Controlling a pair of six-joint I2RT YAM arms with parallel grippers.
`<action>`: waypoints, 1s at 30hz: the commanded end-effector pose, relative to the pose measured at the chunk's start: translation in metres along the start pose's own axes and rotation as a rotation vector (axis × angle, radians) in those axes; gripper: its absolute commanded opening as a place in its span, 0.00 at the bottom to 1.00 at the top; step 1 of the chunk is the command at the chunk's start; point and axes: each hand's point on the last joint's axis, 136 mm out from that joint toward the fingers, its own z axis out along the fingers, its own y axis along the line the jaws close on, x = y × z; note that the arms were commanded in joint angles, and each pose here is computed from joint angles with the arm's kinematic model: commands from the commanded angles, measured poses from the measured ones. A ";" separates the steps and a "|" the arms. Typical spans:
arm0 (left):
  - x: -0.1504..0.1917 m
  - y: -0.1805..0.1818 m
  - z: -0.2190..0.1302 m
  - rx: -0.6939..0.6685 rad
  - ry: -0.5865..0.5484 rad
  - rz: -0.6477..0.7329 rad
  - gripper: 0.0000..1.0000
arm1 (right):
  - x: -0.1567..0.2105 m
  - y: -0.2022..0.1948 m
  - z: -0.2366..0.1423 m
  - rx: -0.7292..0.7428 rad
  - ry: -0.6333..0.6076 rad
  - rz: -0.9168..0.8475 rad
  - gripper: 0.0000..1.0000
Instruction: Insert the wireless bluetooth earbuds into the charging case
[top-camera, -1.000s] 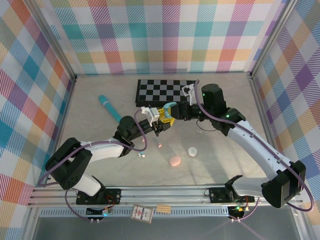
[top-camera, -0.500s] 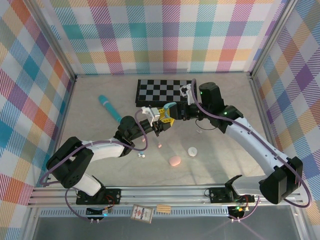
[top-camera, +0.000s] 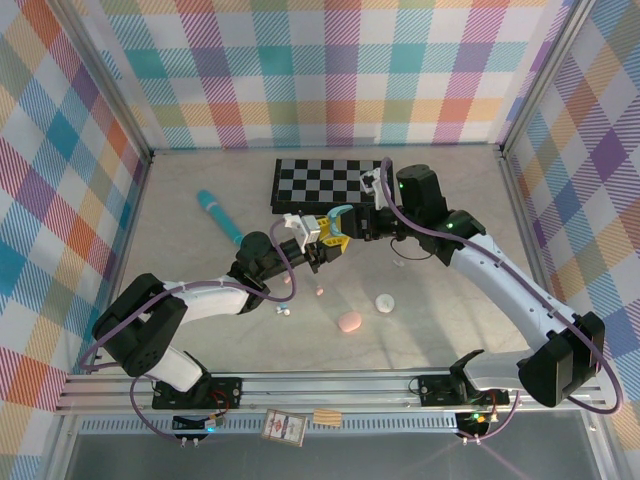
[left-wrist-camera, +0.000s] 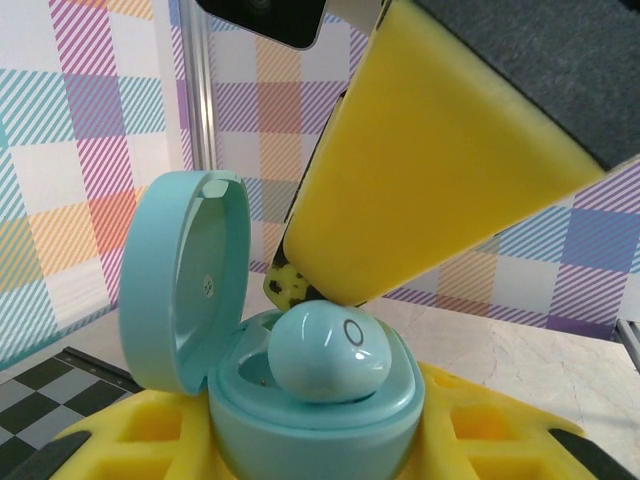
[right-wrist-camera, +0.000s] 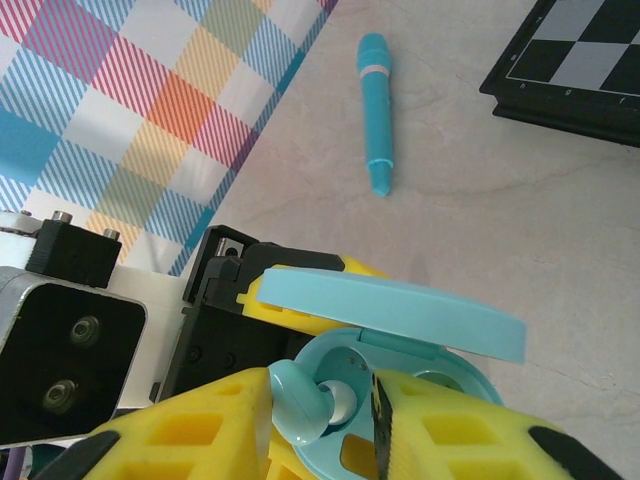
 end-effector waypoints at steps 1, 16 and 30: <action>-0.037 -0.010 0.000 0.038 -0.104 0.049 0.26 | 0.000 -0.003 0.000 0.034 0.010 0.014 0.32; -0.030 -0.008 0.001 0.032 -0.095 0.039 0.27 | -0.008 0.003 -0.010 0.042 -0.030 0.018 0.31; -0.017 -0.003 0.006 0.019 -0.071 0.011 0.27 | -0.008 0.023 -0.024 0.036 -0.038 -0.089 0.37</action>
